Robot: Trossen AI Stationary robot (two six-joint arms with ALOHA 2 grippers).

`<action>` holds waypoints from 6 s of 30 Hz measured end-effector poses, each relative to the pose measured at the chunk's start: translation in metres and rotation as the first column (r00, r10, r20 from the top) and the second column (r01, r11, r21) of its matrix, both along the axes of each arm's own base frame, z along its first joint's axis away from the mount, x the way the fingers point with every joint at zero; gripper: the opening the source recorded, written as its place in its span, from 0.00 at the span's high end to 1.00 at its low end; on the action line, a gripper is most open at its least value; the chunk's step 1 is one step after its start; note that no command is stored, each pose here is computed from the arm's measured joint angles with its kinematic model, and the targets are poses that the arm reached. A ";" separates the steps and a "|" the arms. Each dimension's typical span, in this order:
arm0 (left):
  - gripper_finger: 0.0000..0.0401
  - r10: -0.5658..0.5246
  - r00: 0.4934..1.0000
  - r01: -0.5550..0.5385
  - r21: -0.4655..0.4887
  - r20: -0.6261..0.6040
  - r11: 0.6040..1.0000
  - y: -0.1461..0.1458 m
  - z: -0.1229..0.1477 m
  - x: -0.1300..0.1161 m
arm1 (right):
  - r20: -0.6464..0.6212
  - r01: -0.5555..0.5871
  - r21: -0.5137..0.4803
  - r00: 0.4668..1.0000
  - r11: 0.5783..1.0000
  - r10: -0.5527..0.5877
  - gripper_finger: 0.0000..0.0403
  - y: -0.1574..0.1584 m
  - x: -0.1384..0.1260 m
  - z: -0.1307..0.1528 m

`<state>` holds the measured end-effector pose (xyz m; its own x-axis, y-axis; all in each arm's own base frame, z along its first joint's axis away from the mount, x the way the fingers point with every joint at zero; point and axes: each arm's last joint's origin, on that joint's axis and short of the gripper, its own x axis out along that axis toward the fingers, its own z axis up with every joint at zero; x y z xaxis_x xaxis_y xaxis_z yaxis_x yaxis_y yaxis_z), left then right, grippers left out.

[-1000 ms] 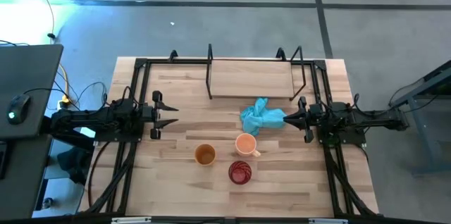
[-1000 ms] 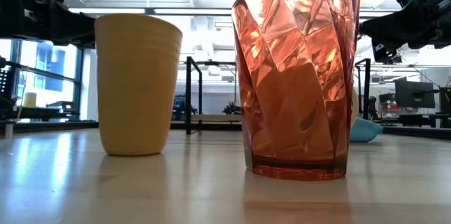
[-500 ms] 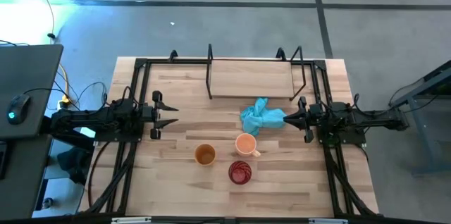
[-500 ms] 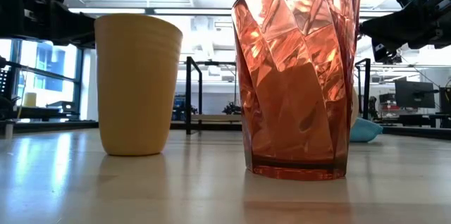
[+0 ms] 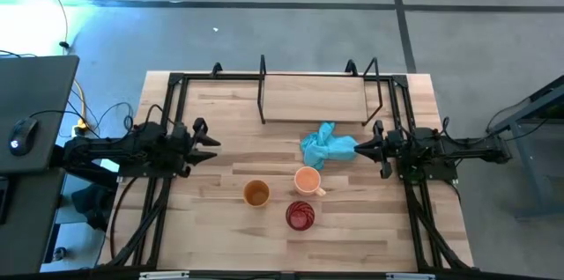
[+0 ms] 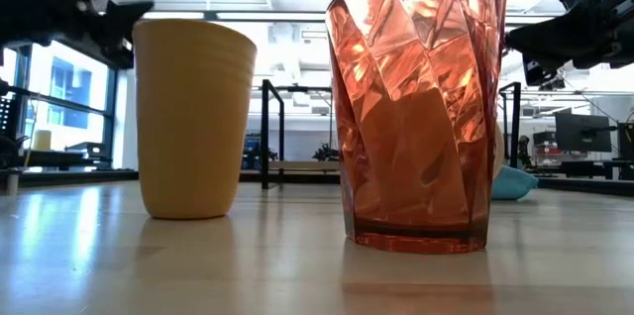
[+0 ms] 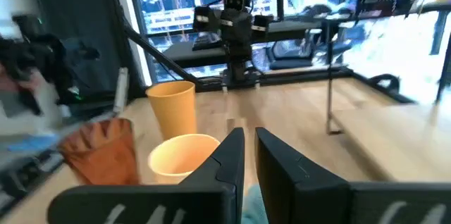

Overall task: Stack small to large cups/mugs on shelf
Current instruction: Put the orange mug on the shelf

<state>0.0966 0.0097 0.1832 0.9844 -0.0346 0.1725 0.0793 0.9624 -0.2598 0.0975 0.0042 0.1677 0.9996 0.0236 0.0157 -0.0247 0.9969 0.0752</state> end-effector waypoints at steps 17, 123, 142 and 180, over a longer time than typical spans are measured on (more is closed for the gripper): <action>0.59 -0.004 0.984 0.005 -0.006 0.176 1.000 -0.001 0.017 -0.005 | 0.214 -0.009 0.360 0.974 0.933 -0.073 0.94 -0.002 -0.003 0.021; 0.59 0.122 0.992 -0.130 -0.335 -0.044 0.933 0.005 -0.004 0.000 | -0.409 -0.011 0.375 0.896 0.927 0.176 0.76 0.060 0.102 0.078; 0.59 0.085 0.984 -0.132 -0.331 -0.154 0.934 0.004 -0.015 0.001 | -0.610 0.316 0.473 0.791 0.822 0.046 0.58 0.128 0.112 0.046; 0.59 0.063 0.986 -0.116 -0.377 -0.152 0.919 0.004 -0.015 0.001 | -0.621 0.456 0.242 0.751 0.857 -0.224 0.60 0.140 0.138 -0.013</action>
